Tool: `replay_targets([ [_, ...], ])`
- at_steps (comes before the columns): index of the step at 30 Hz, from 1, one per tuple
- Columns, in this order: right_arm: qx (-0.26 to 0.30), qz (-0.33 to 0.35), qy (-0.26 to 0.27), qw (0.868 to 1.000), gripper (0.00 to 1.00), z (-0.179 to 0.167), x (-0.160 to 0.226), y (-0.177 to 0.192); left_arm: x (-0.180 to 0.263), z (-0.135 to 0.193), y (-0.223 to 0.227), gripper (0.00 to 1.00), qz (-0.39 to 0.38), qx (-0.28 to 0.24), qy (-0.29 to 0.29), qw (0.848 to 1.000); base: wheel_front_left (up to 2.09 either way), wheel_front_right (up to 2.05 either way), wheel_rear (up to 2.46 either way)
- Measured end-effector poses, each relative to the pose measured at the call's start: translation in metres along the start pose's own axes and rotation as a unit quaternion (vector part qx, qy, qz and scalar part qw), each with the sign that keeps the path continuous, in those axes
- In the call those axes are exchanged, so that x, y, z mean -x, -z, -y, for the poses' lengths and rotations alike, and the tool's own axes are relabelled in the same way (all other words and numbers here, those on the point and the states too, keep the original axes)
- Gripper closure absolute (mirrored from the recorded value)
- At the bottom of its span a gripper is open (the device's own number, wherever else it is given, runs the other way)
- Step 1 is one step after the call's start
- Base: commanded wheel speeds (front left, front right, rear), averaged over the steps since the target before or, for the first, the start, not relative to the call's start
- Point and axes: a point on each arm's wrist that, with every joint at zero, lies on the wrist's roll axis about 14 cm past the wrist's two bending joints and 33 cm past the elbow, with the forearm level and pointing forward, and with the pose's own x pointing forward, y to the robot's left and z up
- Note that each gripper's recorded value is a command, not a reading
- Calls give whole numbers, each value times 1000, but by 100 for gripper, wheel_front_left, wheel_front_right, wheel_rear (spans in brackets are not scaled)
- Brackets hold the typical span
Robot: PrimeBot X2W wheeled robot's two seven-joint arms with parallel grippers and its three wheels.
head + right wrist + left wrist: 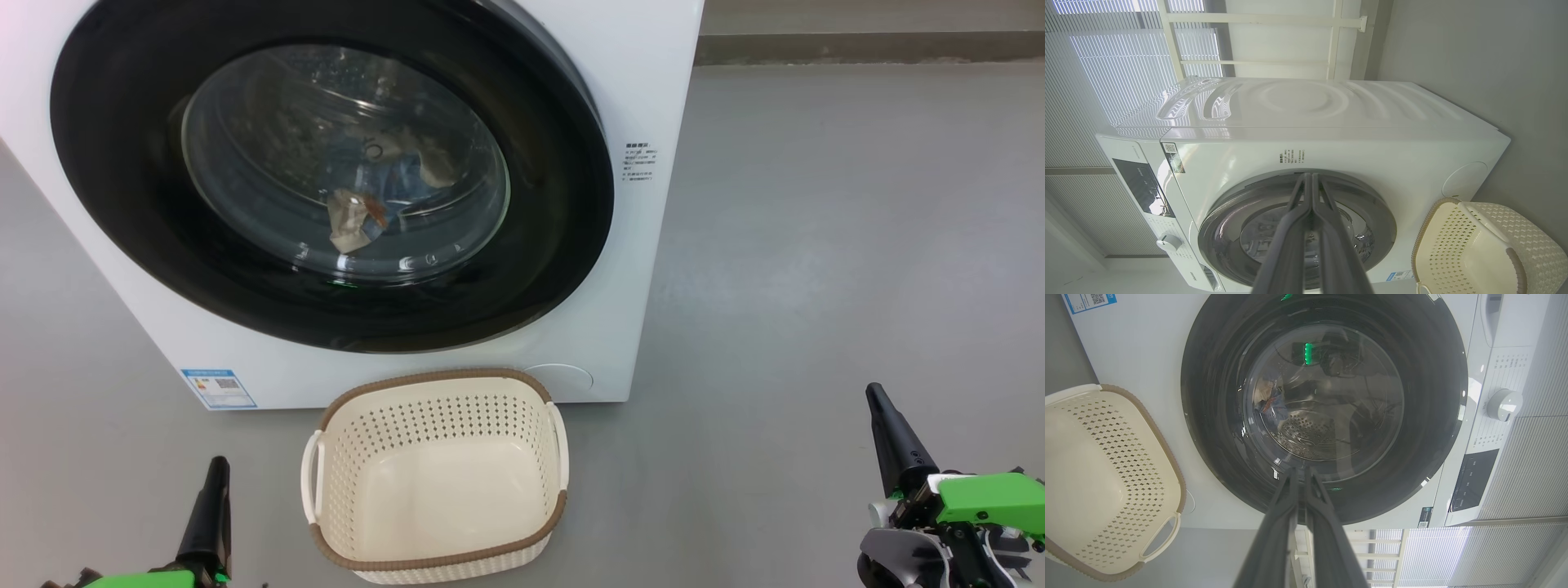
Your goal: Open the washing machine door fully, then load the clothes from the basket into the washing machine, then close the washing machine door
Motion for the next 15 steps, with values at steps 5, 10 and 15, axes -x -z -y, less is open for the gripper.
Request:
replay_targets([
  [5,0,0,0,1000,100,0,0,0,0,0,0,100,0,0,0,1000,0,0,0],
  [10,0,0,0,1000,100,0,0,0,0,0,0,100,0,0,0,1000,0,0,0],
  [15,0,0,0,1000,100,0,0,0,0,0,0,100,0,0,0,1000,0,0,0],
])
